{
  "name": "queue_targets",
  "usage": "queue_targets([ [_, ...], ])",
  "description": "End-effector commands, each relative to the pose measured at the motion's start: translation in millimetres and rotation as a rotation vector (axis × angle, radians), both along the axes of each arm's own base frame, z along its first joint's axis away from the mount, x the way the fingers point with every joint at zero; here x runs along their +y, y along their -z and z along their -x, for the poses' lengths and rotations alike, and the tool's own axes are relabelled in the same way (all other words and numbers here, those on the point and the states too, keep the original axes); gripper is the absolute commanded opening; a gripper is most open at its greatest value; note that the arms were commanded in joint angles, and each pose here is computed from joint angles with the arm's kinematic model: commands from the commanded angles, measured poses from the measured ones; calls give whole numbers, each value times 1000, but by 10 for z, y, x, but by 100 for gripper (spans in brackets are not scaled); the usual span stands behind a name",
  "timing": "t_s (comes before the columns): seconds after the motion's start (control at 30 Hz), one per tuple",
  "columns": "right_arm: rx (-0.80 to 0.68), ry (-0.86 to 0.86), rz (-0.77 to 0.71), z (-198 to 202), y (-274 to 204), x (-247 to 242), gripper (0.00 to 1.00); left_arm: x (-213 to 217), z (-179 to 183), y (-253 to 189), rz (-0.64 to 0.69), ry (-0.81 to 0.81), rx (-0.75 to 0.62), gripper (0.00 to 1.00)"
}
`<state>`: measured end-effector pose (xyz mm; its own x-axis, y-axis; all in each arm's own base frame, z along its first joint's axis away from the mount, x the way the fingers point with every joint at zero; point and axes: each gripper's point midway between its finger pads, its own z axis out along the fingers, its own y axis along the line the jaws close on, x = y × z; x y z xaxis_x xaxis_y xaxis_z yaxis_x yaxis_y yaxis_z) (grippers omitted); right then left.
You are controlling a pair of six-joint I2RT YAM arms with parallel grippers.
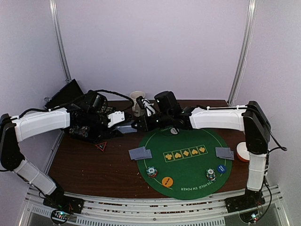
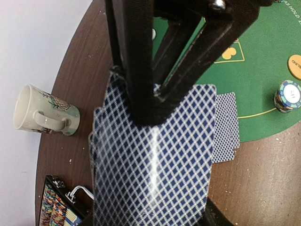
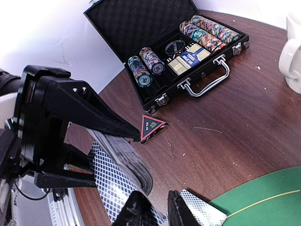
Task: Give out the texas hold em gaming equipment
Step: Pick up the poker card from the face-down deck piles.
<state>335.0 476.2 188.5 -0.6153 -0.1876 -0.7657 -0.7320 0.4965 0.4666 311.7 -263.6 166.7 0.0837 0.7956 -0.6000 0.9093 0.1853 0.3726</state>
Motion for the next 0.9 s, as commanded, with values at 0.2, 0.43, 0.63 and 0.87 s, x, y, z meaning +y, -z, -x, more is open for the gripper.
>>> queue_targets([
  [0.2,-43,14,35,25,-315,-126,3,-58,-19,-140,35,13,-45,51],
  [0.43,-56,5,76,75,-355,-202,0,-55,-22,-139,34,12,-45,51],
  [0.63,-98,2,93,129,-526,-319,0,-64,-14,-142,37,15,-44,51],
  [0.87,-176,8,78,169,-888,-545,0,-57,-18,-155,37,12,-49,51],
])
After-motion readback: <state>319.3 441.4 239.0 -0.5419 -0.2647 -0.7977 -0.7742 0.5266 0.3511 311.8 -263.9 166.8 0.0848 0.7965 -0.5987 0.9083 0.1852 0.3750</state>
